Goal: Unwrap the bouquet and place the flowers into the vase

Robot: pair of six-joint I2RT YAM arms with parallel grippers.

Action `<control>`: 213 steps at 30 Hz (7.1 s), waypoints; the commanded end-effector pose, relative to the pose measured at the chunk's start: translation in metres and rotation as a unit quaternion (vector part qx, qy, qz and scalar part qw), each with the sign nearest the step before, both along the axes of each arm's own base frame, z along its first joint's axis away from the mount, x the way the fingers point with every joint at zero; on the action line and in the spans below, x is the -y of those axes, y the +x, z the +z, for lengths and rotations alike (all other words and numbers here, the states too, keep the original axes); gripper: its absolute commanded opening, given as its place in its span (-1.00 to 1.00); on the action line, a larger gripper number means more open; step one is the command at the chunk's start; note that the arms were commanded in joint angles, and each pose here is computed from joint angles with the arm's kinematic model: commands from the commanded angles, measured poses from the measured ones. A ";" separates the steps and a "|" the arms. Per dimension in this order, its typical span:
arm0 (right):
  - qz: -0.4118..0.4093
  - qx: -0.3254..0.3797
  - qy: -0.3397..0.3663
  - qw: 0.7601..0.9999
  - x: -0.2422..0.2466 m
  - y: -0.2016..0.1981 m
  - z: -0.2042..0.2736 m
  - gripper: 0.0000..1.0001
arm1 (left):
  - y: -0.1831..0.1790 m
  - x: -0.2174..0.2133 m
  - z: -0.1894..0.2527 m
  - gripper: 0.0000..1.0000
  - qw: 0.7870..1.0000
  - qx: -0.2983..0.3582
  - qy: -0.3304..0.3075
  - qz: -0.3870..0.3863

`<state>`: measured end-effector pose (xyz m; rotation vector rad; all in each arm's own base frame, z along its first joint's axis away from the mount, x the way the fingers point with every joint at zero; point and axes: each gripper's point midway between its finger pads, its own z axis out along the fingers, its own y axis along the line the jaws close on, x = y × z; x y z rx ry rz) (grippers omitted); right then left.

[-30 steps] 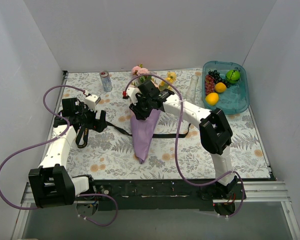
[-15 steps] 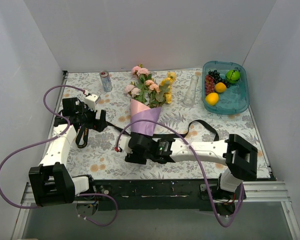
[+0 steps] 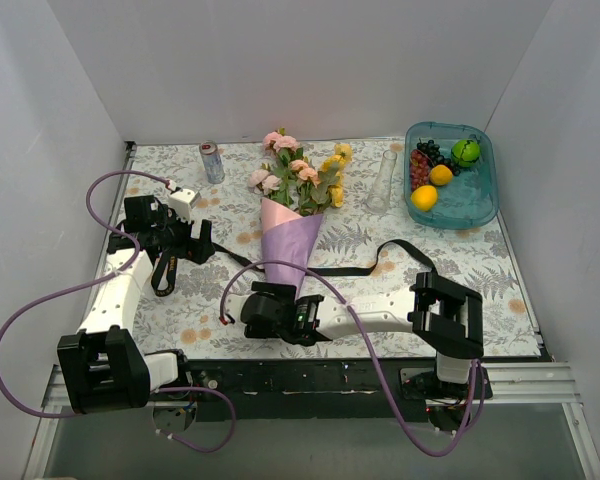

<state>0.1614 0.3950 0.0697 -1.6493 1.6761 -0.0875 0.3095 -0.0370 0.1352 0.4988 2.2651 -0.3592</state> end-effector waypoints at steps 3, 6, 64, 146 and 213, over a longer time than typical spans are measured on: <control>0.000 0.011 0.045 0.999 -0.024 -0.006 0.023 0.63 | 0.000 0.000 0.011 0.86 1.000 0.019 0.000 -0.002; 0.003 0.010 0.052 0.999 -0.026 -0.009 0.030 0.62 | 0.000 0.000 0.010 0.86 1.000 0.018 -0.001 -0.002; -0.374 0.189 0.251 0.873 0.091 0.014 0.118 -0.34 | -0.002 0.006 0.019 0.86 1.000 0.023 -0.017 -0.008; -0.053 0.373 -0.028 0.926 0.010 0.066 0.036 0.72 | 0.008 0.002 0.009 0.93 1.000 0.015 -0.021 0.002; -0.182 -0.032 0.399 0.898 -0.006 0.179 0.301 0.61 | 0.014 -0.013 0.019 0.96 0.998 0.001 -0.054 0.024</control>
